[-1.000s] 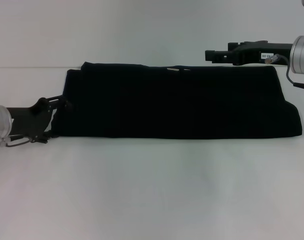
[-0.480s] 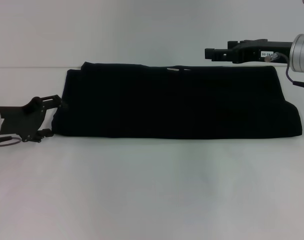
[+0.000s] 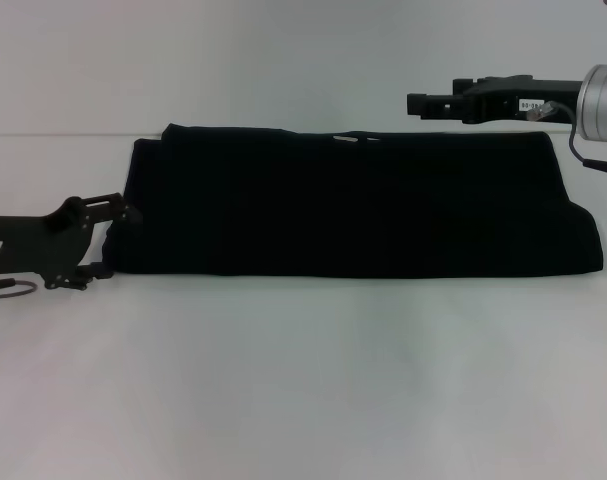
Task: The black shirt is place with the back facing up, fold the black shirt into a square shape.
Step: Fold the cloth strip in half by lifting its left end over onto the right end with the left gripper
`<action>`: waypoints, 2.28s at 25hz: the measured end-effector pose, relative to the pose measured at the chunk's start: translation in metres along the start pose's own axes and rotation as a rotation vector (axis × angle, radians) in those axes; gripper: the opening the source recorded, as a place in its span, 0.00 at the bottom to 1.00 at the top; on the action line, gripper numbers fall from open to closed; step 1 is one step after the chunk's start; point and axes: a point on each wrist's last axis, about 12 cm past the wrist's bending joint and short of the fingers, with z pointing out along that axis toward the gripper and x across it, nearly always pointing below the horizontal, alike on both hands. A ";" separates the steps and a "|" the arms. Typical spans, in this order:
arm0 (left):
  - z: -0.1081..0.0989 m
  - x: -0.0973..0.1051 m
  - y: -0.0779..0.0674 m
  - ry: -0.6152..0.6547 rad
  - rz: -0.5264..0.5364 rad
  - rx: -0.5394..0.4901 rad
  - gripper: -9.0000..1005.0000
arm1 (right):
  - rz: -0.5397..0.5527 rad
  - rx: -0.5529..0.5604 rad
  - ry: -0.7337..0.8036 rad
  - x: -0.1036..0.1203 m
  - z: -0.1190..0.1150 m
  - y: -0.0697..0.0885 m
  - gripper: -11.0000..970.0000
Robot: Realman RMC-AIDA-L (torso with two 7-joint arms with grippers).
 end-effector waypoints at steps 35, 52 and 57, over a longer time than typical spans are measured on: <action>0.022 0.008 0.005 -0.028 -0.020 -0.024 0.93 | -0.007 0.008 -0.007 -0.004 0.002 0.000 0.94; 0.026 0.007 0.004 -0.047 -0.017 -0.033 0.93 | -0.009 0.008 -0.013 -0.008 0.001 0.000 0.94; 0.026 0.004 0.001 -0.059 -0.008 -0.034 0.93 | -0.011 0.006 -0.015 -0.009 0.000 -0.001 0.94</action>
